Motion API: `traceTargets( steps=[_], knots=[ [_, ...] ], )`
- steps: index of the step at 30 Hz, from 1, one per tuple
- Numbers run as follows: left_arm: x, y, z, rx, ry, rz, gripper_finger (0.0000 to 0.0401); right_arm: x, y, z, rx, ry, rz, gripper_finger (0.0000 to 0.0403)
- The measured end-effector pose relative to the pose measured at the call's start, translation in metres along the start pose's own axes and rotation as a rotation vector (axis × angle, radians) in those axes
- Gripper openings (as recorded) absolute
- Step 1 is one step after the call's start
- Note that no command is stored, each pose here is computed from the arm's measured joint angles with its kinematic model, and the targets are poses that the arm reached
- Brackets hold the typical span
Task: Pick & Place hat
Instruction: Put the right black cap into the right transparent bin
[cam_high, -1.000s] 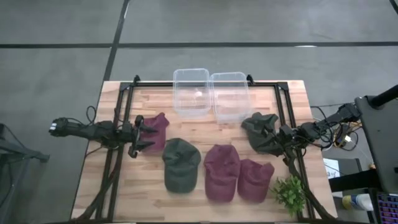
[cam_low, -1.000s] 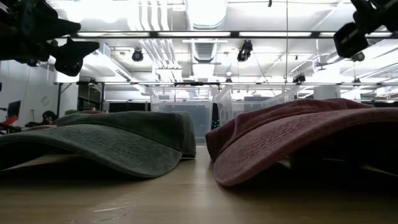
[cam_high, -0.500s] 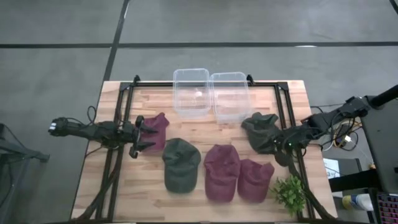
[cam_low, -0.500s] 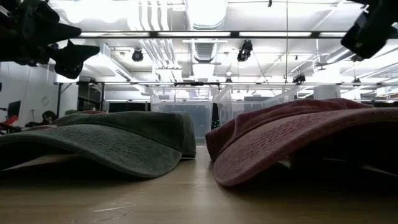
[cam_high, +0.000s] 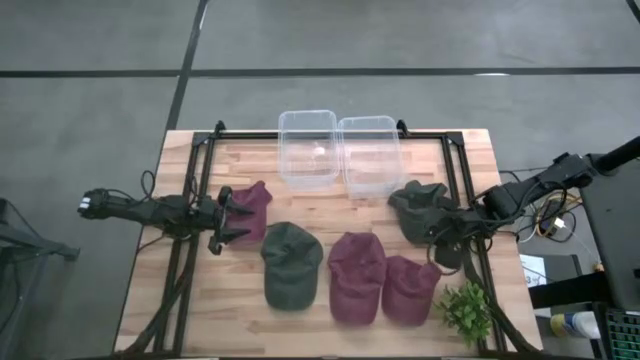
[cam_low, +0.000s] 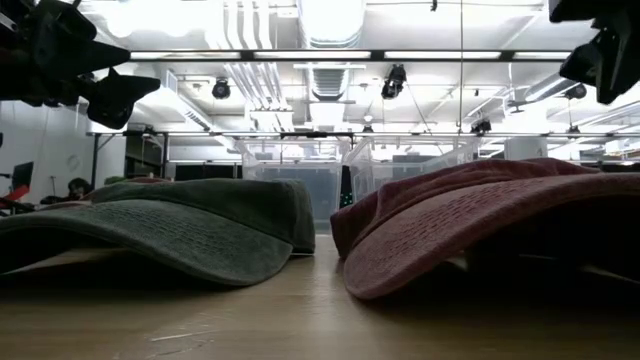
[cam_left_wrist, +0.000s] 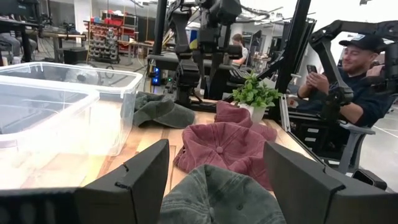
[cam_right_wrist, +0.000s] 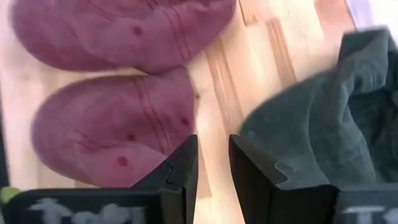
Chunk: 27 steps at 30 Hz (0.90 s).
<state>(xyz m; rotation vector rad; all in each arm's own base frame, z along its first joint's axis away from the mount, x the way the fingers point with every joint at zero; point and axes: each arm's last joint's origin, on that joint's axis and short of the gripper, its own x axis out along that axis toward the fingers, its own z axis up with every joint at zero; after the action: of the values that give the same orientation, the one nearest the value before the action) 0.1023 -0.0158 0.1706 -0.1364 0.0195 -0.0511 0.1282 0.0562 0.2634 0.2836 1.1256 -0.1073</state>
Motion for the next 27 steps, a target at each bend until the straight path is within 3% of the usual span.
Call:
traceTargets(
  steps=[10, 15, 22, 27],
  knots=[
    [0.0, 0.0, 0.0, 0.0, -0.002, 0.0, 0.0255, 0.015, 0.002, -0.002, 0.055, 0.13, -0.078, 0.0098],
    [0.0, 0.0, 0.0, 0.0, -0.003, 0.0, 0.0255, 0.016, 0.002, -0.004, 0.065, 0.169, -0.081, 0.014],
    [0.0, 0.0, 0.0, 0.0, -0.004, -0.001, 0.0255, 0.019, -0.005, -0.017, 0.059, 0.329, -0.11, 0.0211],
    [0.0, 0.0, 0.0, 0.0, -0.003, 0.0, 0.0255, 0.02, -0.007, -0.02, 0.04, 0.35, -0.129, 0.0234]
  ],
)
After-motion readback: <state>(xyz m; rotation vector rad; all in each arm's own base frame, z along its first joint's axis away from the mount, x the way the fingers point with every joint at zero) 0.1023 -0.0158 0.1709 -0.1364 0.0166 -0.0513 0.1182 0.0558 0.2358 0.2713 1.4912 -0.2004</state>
